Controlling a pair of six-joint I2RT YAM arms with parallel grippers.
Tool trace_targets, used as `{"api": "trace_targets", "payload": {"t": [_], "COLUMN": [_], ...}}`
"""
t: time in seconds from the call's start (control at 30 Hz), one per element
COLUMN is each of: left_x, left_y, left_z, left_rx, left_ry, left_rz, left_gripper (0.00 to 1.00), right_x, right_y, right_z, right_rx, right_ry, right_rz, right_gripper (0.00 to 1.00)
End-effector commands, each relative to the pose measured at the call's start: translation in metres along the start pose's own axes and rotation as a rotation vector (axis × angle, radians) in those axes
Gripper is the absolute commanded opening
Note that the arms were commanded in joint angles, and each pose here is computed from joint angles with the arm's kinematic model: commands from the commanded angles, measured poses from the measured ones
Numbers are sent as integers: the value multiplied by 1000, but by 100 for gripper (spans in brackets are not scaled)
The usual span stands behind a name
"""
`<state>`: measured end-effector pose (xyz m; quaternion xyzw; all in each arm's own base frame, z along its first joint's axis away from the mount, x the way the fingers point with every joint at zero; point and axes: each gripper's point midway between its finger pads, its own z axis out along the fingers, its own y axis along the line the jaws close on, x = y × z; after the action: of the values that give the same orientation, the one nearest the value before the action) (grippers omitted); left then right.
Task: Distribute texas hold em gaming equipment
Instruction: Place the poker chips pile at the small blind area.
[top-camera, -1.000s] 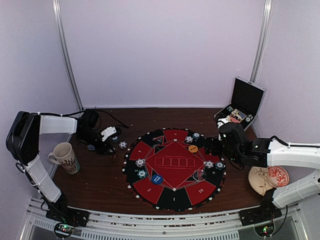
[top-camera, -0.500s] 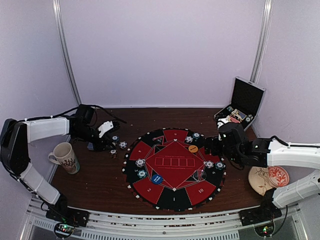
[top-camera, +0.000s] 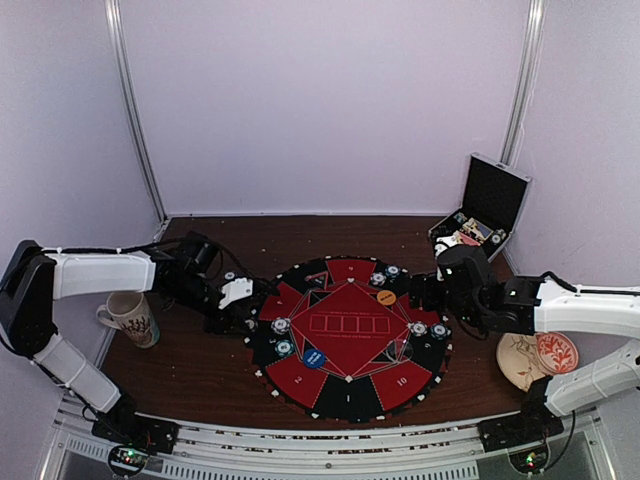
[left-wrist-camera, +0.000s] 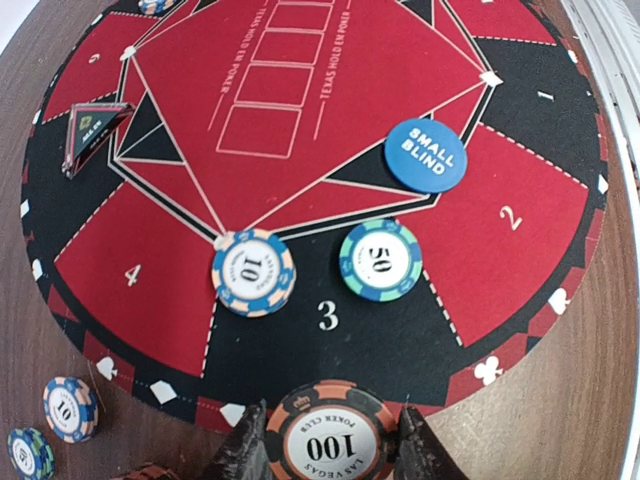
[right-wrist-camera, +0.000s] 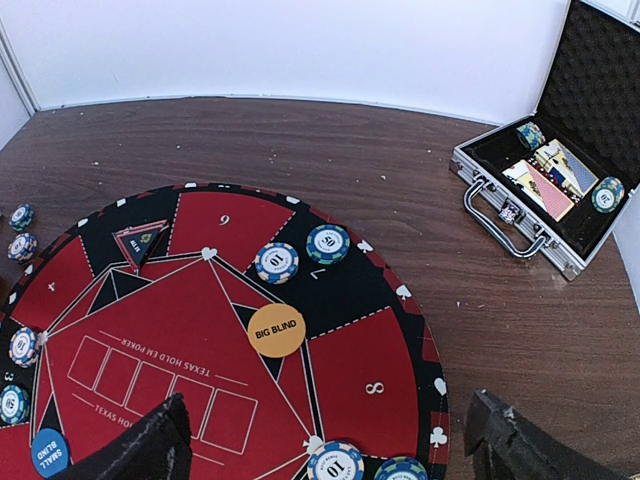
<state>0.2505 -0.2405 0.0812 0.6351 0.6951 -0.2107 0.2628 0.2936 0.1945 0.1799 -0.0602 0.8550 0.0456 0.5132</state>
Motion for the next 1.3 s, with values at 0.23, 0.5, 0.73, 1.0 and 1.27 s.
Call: {"api": "trace_targets", "payload": {"t": [0.23, 0.5, 0.73, 1.0, 1.27], "left_x": [-8, -4, -2, 2, 4], "left_y": [-3, -2, 1, 3, 2], "left_z": [28, 43, 50, 56, 59], "left_rx": [10, 6, -6, -4, 5], "left_ry": [-1, 21, 37, 49, 56], "left_rz": [19, 12, 3, -9, -14], "left_gripper": [1, 1, 1, 2, 6], "right_x": [0, 0, 1, 1, 2], "right_y": [-3, -3, -3, -3, -3], "right_z": [1, 1, 1, 1, 1], "right_rx": [24, 23, 22, 23, 23], "right_ry": [-12, -11, -11, -8, -7], "right_rz": [-7, -7, -6, -9, -11], "right_gripper": [96, 96, 96, 96, 96]}}
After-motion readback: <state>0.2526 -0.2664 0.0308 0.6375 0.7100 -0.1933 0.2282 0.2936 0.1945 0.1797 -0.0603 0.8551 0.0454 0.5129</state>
